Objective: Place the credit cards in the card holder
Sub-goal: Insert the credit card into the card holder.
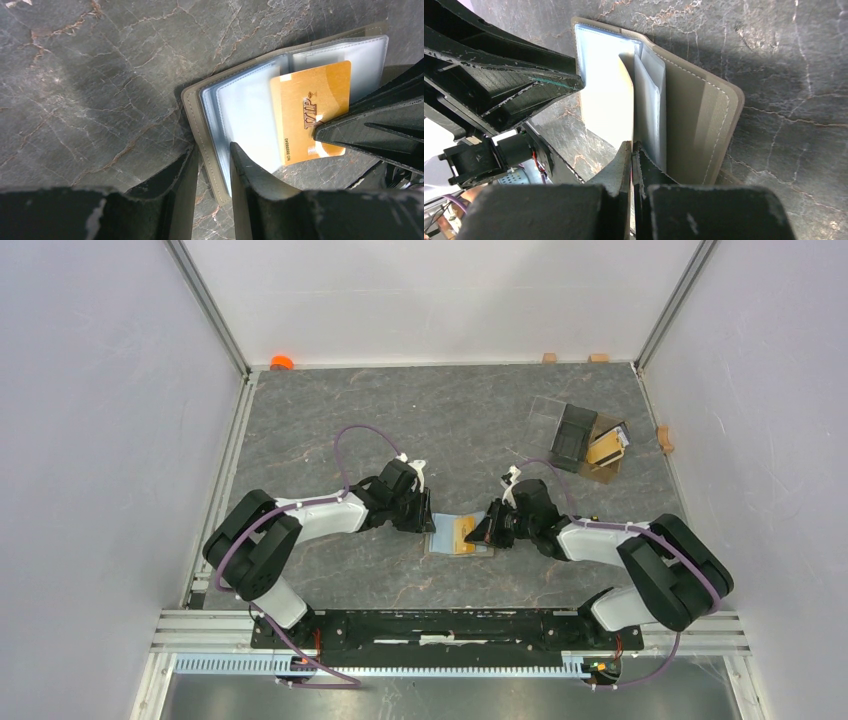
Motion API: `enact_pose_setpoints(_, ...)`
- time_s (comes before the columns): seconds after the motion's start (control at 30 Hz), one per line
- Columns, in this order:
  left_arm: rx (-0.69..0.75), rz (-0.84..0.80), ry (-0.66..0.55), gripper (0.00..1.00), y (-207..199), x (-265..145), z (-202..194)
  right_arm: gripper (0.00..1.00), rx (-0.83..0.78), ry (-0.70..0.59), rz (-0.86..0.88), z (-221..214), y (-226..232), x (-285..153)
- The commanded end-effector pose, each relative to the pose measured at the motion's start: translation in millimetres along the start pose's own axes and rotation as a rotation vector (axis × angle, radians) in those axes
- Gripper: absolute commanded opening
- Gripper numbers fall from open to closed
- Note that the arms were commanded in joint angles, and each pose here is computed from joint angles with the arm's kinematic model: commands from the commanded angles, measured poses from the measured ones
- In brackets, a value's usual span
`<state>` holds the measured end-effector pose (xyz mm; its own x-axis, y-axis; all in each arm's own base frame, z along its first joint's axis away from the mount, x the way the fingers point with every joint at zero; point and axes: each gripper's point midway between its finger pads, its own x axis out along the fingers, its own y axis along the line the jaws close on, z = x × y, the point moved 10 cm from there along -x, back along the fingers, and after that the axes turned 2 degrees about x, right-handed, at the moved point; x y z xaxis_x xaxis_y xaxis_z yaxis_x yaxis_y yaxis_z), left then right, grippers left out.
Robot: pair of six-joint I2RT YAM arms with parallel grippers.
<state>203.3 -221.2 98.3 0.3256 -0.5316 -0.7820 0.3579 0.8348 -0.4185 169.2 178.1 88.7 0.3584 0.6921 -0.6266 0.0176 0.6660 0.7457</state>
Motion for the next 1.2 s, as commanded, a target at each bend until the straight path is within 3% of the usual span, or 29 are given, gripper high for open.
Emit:
enact_pose_setpoints(0.0,0.042,0.093,0.075,0.37,14,6,-14,0.0,-0.041,-0.037,-0.084,5,-10,5)
enact_pose_setpoints(0.8,0.02,0.035,0.078,0.32,9,6,-15,0.0,-0.028,0.024,-0.076,-9,-12,21)
enact_pose_setpoints(1.17,0.005,0.019,0.07,0.32,8,5,-16,0.22,-0.039,0.007,-0.09,-8,-7,22)
